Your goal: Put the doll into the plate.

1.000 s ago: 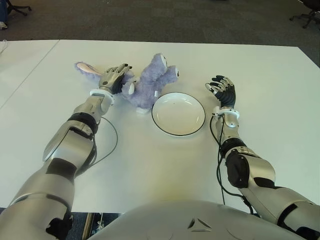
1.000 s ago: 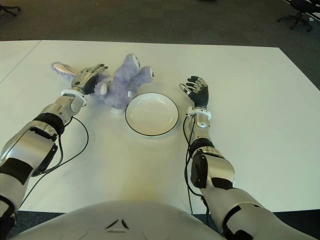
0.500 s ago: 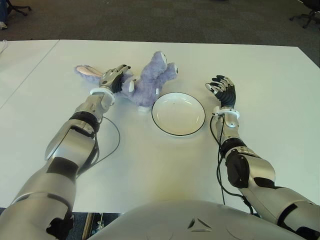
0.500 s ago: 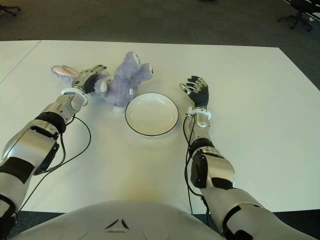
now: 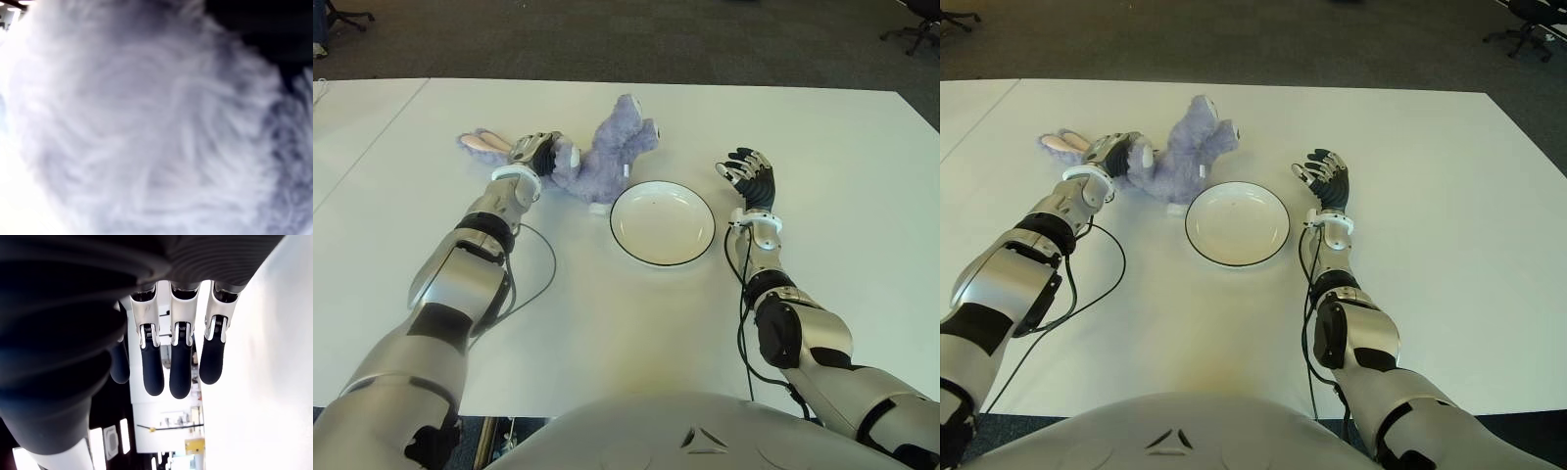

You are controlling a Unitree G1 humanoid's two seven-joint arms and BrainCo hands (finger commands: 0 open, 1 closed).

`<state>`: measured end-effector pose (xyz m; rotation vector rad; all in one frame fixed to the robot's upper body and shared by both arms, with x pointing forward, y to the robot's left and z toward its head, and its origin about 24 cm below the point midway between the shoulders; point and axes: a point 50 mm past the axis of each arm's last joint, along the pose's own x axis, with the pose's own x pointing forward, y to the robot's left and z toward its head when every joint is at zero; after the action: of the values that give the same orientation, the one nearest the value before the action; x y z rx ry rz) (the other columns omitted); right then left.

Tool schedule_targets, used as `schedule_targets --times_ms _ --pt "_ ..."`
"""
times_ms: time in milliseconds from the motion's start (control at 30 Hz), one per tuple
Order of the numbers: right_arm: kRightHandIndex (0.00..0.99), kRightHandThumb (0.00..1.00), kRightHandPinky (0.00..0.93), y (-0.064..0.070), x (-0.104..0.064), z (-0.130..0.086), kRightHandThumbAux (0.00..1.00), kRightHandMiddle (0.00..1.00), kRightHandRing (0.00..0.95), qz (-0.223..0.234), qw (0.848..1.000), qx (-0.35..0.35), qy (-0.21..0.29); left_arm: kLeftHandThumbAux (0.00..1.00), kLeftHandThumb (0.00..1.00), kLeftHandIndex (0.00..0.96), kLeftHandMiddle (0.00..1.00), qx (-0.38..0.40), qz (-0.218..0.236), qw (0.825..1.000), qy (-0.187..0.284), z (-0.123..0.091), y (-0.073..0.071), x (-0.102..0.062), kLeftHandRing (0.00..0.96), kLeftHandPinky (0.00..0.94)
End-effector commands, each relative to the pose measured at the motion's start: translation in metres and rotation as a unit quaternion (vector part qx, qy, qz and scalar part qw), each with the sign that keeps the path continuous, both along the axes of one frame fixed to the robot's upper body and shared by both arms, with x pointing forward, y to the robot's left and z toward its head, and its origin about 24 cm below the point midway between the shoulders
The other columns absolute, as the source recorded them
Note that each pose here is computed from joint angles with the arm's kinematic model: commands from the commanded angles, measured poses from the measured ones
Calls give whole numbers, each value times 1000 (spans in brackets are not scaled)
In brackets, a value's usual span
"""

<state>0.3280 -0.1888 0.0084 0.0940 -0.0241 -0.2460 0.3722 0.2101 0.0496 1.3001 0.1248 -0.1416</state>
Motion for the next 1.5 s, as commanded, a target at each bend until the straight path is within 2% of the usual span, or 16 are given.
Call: schedule_targets --times_ms 33,200,233,267,400,433,533,633,667,733,967,1233,1367,1500 --pt "297 104 353 7 -101 -112 865 348 362 -37 962 73 261 435 332 445 468 39 34 978 203 -79 13 -51 425 382" --pt "294 92 350 7 -102 -113 863 346 359 -36 962 71 261 456 358 483 473 40 41 977 204 -79 15 -52 418 370" --pt "288 72 355 7 -102 -113 861 342 357 -35 962 71 261 530 466 540 552 38 45 977 205 -79 16 -52 529 500" --pt "286 66 357 7 -102 -113 861 341 357 -35 962 71 260 548 495 556 572 35 53 976 208 -82 18 -54 557 534" --pt "289 65 336 8 -102 -112 865 344 356 -34 963 72 258 586 535 568 628 21 71 974 215 -84 20 -57 628 603" --pt "292 67 334 8 -102 -112 867 346 356 -34 963 73 259 610 540 571 660 18 74 973 216 -84 20 -56 668 655" --pt "296 78 336 9 -102 -113 869 347 357 -35 962 73 259 634 546 574 685 10 82 973 214 -84 21 -56 699 705" --pt "298 86 338 9 -101 -112 871 347 357 -37 962 74 259 647 550 575 697 3 87 974 208 -83 20 -56 713 716" --pt "301 98 359 9 -101 -112 876 348 363 -38 962 74 259 657 573 590 722 0 90 975 204 -82 20 -55 742 771" --pt "303 104 365 10 -101 -112 879 348 367 -38 963 74 258 659 609 608 748 -4 93 976 199 -81 20 -54 773 811" --pt "297 118 380 10 -101 -112 876 347 372 -40 962 84 256 649 750 631 771 -21 106 977 185 -77 20 -50 791 804" --pt "303 127 372 11 -101 -112 869 351 376 -39 963 82 255 655 777 638 762 -39 127 976 173 -75 20 -49 783 793" --pt "307 123 341 11 -101 -113 866 352 366 -38 962 78 259 649 834 654 765 -59 141 976 154 -71 20 -45 784 800" --pt "301 106 340 11 -101 -113 864 349 361 -36 962 70 260 641 876 668 772 -77 149 978 125 -56 20 -34 792 812"
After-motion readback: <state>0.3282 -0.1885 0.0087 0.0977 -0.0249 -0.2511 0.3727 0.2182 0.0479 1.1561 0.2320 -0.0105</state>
